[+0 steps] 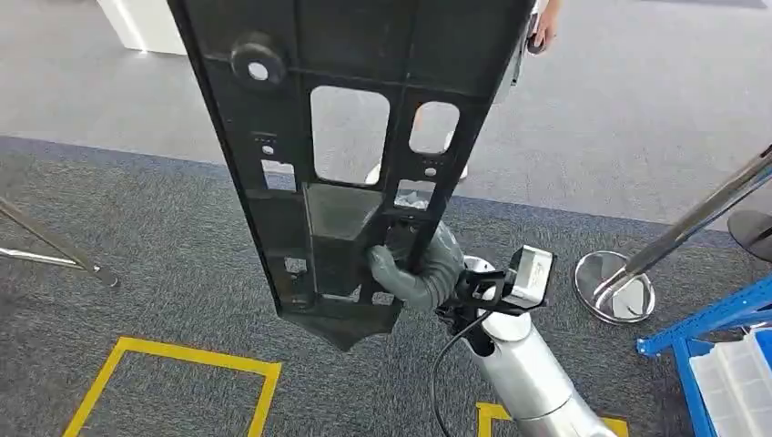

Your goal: Take the parts from the cabinet and place them on the table.

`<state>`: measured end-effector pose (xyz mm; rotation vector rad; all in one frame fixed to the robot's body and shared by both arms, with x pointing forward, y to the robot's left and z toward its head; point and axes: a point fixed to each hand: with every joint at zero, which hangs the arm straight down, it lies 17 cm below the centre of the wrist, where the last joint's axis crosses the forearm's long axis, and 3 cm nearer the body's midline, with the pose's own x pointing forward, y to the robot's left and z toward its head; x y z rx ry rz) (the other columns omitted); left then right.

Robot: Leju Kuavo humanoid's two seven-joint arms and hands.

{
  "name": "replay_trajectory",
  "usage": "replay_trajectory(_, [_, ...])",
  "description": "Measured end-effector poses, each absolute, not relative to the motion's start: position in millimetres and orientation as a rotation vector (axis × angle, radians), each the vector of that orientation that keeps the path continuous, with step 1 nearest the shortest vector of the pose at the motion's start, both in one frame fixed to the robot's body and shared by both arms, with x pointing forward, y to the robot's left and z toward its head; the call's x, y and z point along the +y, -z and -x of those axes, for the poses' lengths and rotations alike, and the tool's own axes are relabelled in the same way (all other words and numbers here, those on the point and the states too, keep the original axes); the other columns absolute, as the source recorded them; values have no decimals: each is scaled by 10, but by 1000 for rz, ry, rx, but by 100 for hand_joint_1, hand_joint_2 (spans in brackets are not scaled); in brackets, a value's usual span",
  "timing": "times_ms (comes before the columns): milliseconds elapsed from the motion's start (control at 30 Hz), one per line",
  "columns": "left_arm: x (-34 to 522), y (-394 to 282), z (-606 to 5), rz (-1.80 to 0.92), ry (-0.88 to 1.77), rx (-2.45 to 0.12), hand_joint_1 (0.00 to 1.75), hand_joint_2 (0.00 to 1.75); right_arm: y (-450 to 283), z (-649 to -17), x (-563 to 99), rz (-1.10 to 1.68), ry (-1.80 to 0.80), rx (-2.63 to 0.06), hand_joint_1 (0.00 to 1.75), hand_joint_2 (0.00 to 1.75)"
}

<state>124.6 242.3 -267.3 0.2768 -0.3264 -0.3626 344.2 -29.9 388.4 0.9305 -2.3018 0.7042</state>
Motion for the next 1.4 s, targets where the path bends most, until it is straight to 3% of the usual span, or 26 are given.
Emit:
replay_trajectory(833, [2425, 2695, -1164, -278, 396, -280, 0, 175, -3800, -3505, -321, -912, -675, -2296, 166, 175])
replay_trajectory(1400, [2385, 2669, -1302, -275, 468, -301, 0, 175, -3668, -3690, -756, -801, -584, -2321, 166, 175])
